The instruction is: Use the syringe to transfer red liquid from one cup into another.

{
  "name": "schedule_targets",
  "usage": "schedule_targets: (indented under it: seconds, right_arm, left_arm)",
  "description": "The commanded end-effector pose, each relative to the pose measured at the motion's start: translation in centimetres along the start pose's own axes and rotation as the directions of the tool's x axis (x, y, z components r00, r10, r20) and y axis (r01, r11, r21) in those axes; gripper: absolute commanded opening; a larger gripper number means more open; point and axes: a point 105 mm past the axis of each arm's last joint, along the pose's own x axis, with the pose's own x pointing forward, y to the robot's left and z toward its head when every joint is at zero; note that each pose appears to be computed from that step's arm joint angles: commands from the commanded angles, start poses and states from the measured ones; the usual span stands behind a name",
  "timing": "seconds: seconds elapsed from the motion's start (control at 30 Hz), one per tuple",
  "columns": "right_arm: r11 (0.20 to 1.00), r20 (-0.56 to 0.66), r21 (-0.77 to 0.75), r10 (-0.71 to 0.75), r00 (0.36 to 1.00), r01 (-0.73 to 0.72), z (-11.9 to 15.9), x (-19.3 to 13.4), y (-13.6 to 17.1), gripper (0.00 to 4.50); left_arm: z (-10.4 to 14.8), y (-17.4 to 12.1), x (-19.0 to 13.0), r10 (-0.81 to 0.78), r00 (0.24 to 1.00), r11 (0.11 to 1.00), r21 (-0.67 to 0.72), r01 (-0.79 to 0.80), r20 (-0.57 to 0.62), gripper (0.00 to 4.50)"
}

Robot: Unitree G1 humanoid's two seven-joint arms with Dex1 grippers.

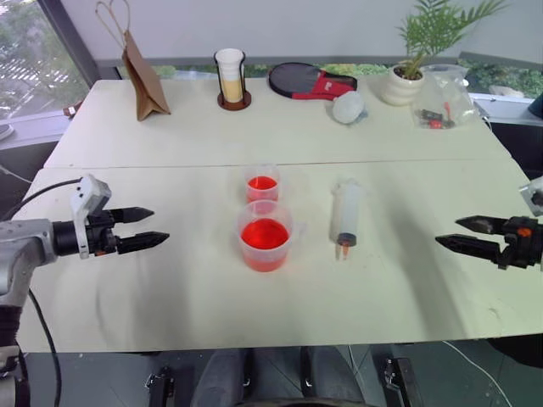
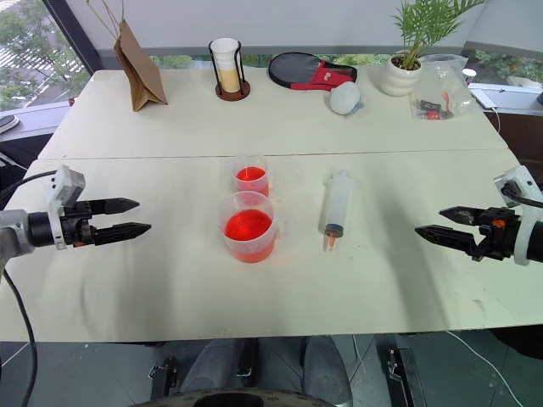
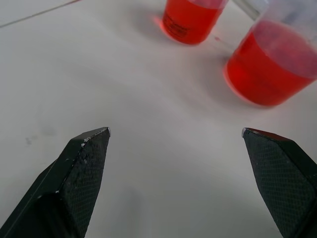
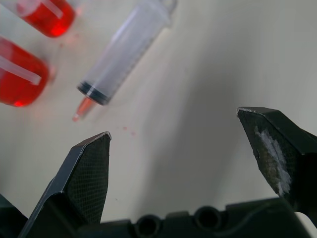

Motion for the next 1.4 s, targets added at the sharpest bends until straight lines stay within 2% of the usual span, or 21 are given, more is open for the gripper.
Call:
schedule_targets:
  seconds: [0.03,0.27,0.43,0.67,0.83,1.1,1.27,1.4]
  right_arm:
    - [1.0,0.033,-0.023,0.009,0.999,-0.009,0.5,0.2,0.6,4.49]
    - [1.0,0.047,-0.023,-0.018,0.999,0.019,0.4,0.7,0.4,4.49]
    - [0.998,0.03,-0.047,-0.031,0.999,0.033,0.4,1.3,0.3,4.49]
    - [0.995,0.012,-0.01,-0.096,0.995,0.097,1.4,2.0,-0.6,4.49]
    - [0.993,-0.006,0.071,-0.096,0.995,0.096,4.8,3.3,-1.0,4.49]
    - [0.963,-0.214,0.249,-0.051,0.975,0.105,10.0,7.8,-0.5,4.49]
    - [0.949,-0.342,0.309,0.045,0.939,0.067,10.2,11.1,1.5,4.49]
    - [0.956,-0.438,0.281,0.047,0.898,0.087,9.2,13.3,2.0,4.49]
  left_arm:
    - [1.1,-0.1,0.3,-0.008,1.0,0.999,0.049,0.007,0.014,4.4]
    - [1.4,-0.3,0.6,-0.02,0.999,0.999,0.036,0.018,0.046,4.4]
    - [1.7,0.0,1.1,0.009,0.998,0.996,0.088,-0.016,0.068,4.4]
    - [1.5,-0.3,2.0,-0.004,0.997,0.996,0.089,-0.003,0.079,4.4]
    - [3.1,-0.5,3.1,-0.041,0.995,0.988,0.151,0.028,0.089,4.4]
    - [7.9,-0.9,3.4,-0.137,0.989,0.943,0.312,0.113,0.054,4.4]
    - [10.0,-1.1,4.1,-0.131,0.983,0.921,0.382,0.073,0.129,4.4]
    - [11.0,-2.6,5.0,-0.168,0.969,0.908,0.411,0.08,0.183,4.4]
